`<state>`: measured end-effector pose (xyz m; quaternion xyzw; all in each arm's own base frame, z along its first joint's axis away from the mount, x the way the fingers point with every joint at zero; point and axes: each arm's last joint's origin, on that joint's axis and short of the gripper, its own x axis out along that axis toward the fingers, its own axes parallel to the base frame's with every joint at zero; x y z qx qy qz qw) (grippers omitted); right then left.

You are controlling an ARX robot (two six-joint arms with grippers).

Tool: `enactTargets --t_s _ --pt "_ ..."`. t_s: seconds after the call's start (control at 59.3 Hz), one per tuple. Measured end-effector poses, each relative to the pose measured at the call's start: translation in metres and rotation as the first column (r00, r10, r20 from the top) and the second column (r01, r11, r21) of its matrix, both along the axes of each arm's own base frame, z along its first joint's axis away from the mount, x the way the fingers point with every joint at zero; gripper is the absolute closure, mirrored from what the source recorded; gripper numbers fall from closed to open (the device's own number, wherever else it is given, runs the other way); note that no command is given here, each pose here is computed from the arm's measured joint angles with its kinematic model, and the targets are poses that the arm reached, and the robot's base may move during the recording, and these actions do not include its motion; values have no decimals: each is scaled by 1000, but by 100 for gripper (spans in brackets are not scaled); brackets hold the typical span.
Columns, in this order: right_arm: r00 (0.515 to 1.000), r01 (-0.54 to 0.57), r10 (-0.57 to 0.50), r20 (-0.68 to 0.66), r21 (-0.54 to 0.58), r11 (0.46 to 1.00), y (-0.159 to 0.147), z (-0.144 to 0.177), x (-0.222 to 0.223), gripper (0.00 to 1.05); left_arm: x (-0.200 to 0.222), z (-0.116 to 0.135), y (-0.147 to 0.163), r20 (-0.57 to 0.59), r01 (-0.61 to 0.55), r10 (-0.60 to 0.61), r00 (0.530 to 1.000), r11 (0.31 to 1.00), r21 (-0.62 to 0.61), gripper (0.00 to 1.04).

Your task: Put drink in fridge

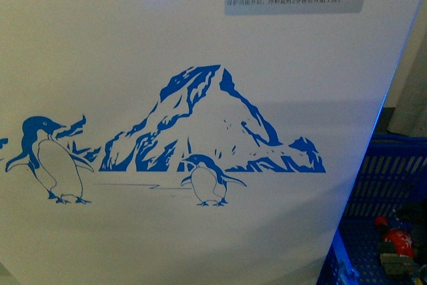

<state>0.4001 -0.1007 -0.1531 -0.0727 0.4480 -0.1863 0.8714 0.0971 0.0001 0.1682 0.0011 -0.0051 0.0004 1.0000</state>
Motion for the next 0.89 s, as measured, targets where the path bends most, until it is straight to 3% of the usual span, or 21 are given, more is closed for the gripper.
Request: enactTargets --t_s 0.304,0.54,0.709,0.894 --pt "999 31 -31 -26 -30 999 -5 -28 30 7 0 0 0 0 0 0 1000 1000 0 8" --pt "995 83 -80 -62 34 996 -8 -44 31 7 0 0 0 0 0 0 1000 1000 0 8" --pt "994 92 -87 -66 83 992 -8 -45 26 31 0 0 0 0 0 0 1000 1000 0 8" --pt "990 122 -110 -83 155 980 -2 -24 2 60 0 0 0 0 0 0 1000 1000 0 8"
